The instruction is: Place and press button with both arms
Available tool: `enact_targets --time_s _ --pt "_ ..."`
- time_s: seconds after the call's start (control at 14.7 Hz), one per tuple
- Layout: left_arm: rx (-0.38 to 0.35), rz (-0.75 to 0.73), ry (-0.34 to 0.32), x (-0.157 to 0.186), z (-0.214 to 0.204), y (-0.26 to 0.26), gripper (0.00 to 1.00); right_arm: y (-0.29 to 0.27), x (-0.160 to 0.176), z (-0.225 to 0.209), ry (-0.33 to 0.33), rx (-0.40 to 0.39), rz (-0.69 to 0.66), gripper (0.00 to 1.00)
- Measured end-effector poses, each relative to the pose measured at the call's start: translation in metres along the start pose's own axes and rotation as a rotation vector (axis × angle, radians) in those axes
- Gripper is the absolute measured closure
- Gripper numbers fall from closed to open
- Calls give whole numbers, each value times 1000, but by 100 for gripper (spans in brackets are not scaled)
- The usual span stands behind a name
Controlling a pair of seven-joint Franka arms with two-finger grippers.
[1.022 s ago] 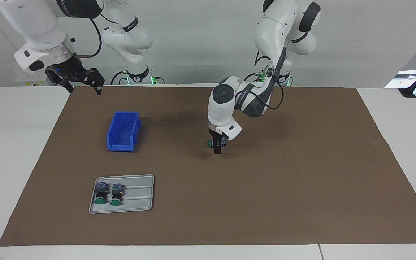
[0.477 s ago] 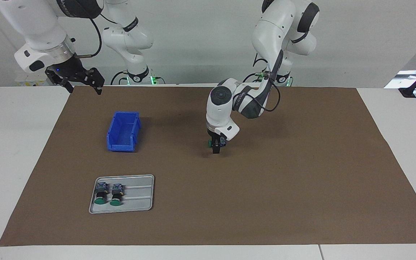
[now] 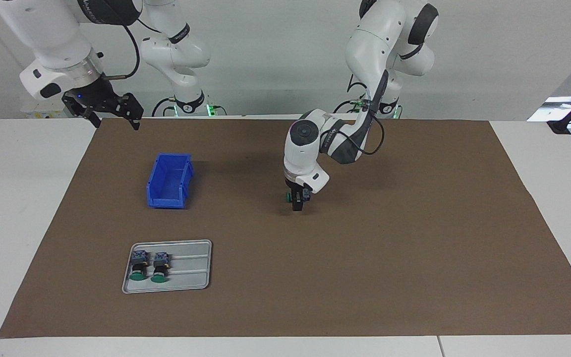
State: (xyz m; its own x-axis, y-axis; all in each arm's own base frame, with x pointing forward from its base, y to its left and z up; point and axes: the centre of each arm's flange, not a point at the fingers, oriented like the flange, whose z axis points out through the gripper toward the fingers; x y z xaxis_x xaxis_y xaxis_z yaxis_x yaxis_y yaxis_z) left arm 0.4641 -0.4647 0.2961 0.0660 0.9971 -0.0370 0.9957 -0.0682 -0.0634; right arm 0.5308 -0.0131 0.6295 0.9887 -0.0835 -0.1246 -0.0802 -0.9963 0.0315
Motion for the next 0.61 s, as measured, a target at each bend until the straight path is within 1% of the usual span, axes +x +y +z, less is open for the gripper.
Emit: enact_targets --time_s 0.07,0.2,0.27,0.34,0.41,0.48,0.55,0.61 --pt "-1 -1 -1 0 0 0 11 0 0 0 0 0 0 0" --pt "-4 -2 -3 0 0 0 24 0 0 0 0 0 0 0" --pt "-4 -3 -4 0 0 0 24 0 0 0 0 0 0 0" --pt "-5 -3 -4 0 0 0 29 0 0 0 0 0 0 0" --pt "-6 -3 -5 0 0 0 41 0 0 0 0 0 0 0" --pt "-7 -3 -6 -1 0 0 41 0 0 0 0 0 0 0" --pt "-7 -3 -6 -1 -1 0 45 0 0 0 0 0 0 0" --pt "-8 -2 -7 -2 -1 0 56 0 0 0 0 0 0 0"
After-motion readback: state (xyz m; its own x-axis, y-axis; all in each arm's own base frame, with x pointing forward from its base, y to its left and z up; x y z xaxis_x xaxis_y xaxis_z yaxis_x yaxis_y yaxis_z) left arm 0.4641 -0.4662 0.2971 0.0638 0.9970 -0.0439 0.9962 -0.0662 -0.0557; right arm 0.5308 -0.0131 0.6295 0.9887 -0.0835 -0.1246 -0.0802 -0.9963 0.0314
